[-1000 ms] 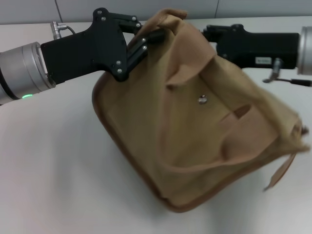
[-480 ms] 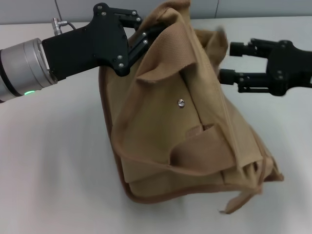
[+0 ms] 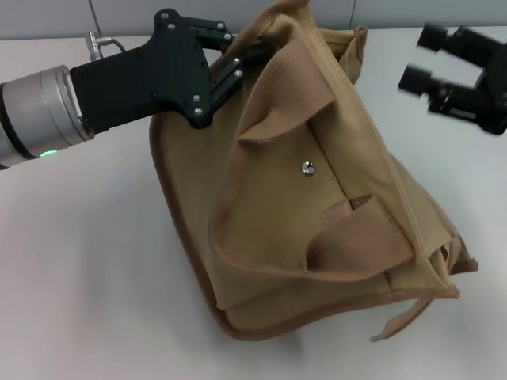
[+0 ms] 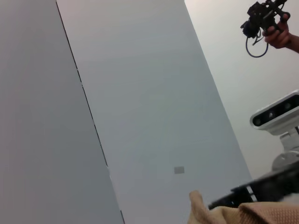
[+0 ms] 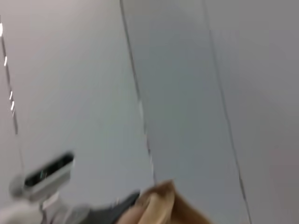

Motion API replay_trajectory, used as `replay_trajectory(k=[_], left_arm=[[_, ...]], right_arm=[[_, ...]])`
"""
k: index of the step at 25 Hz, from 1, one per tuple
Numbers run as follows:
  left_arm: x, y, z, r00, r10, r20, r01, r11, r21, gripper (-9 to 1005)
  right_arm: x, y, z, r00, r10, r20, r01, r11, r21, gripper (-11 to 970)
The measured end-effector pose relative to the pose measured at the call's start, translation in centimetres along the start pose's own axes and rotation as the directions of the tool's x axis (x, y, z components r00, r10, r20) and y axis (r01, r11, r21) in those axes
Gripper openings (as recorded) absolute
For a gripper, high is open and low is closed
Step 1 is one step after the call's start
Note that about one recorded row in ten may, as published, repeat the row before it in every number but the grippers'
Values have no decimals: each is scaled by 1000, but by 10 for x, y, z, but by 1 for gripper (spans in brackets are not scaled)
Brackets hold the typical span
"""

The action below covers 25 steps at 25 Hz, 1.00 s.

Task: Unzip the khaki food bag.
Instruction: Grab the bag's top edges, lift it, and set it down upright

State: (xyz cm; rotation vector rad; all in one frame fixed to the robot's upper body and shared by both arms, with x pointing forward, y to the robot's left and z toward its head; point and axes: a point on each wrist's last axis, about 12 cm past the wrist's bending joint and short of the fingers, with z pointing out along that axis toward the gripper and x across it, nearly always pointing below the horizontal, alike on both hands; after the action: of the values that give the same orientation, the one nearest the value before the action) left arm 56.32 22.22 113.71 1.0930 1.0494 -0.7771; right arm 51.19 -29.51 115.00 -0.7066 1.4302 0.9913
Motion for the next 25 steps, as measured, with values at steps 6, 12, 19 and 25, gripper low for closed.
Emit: replay_trajectory(k=[6,12,19,25], left_arm=[[0,0,1,1000,3,3,-3,1000,2,75],[-1,0,1,1000,4,4,-4,1000,4,76],[-1,0,1,1000,14,5,-14,1000,5,78],[-1,0,1,1000,15,5,-15,1000,5,80]], right_arm=[[9,-6,3,949,311,49,-309,950,-34,817],[14,-8,9,887,459,-58,-462,883,-79,815],[20,-6,35,857,482,-183,-504,857,-102,811],[20,-9,52,849,493,-189,-518,848,-113,809]])
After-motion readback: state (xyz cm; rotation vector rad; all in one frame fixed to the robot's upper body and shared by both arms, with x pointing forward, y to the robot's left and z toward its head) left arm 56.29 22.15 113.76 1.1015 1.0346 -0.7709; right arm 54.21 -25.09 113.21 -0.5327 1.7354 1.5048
